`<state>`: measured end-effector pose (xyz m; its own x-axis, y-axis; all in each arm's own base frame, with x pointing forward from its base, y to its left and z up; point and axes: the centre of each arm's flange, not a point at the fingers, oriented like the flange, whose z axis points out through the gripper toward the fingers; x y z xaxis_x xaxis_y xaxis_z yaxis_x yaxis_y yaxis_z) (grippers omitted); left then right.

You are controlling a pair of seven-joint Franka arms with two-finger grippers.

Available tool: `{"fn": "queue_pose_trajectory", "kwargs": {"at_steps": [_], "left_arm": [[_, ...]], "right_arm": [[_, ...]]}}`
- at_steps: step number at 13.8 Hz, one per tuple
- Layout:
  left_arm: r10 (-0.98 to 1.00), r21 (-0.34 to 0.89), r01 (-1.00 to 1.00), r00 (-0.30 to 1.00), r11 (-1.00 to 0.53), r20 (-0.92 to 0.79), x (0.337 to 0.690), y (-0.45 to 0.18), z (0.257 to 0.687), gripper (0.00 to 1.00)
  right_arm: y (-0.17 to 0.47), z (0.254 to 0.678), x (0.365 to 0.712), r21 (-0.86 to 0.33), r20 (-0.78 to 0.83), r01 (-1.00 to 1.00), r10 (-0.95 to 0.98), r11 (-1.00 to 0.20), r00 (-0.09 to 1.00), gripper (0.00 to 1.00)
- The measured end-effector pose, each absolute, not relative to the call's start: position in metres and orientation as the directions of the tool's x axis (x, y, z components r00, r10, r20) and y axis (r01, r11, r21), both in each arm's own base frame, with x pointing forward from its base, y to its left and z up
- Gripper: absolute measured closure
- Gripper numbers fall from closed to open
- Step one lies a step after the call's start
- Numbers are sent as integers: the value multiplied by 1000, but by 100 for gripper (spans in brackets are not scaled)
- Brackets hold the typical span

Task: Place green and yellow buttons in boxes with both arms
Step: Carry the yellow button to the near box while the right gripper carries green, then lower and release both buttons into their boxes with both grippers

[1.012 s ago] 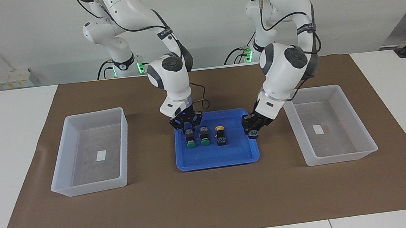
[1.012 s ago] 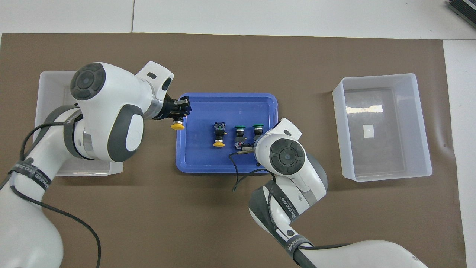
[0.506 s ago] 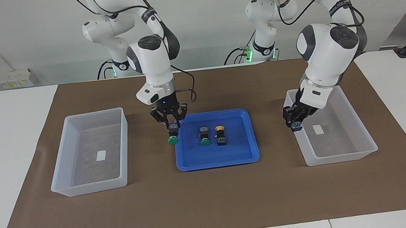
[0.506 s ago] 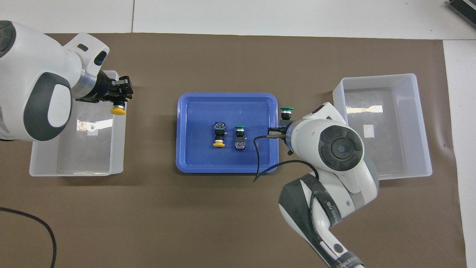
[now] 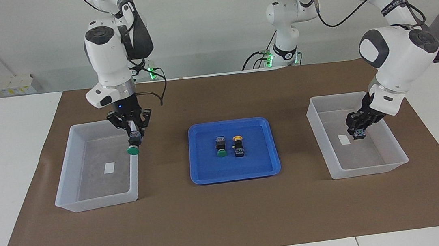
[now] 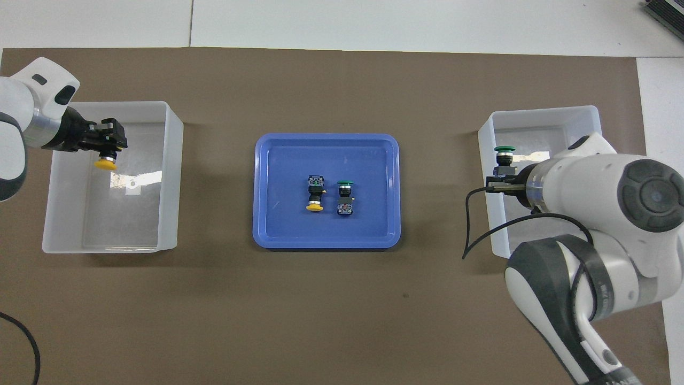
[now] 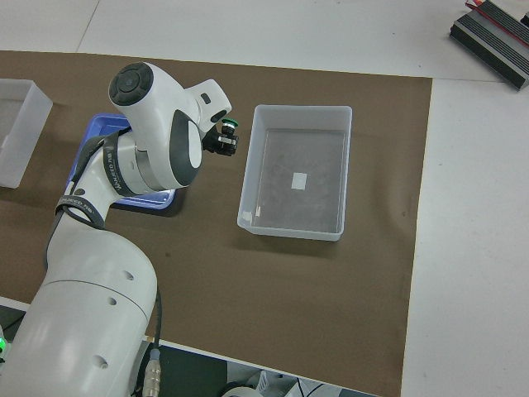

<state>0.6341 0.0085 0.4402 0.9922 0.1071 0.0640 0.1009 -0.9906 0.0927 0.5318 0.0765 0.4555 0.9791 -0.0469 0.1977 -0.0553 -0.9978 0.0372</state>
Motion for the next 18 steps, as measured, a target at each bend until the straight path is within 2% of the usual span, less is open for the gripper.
{"fn": "queue_pose_trajectory", "kwargs": {"at_steps": [5, 11, 14, 18], "left_arm": [[98, 86, 90, 992, -992, 85, 613, 2, 371, 56], [100, 81, 90, 986, -993, 136, 611, 2, 336, 56], [102, 79, 92, 985, -993, 141, 614, 2, 315, 56], [101, 79, 91, 985, -993, 139, 614, 2, 314, 56]], "right_arm": [[2, 423, 528, -4, 122, -2, -3, -1000, 992, 61], [-62, 355, 546, -20, 74, 9, 7, -1000, 997, 61], [-72, 343, 563, -18, 84, -4, -6, -1000, 996, 61], [-83, 319, 581, -10, 118, -20, -21, -1000, 993, 61]]}}
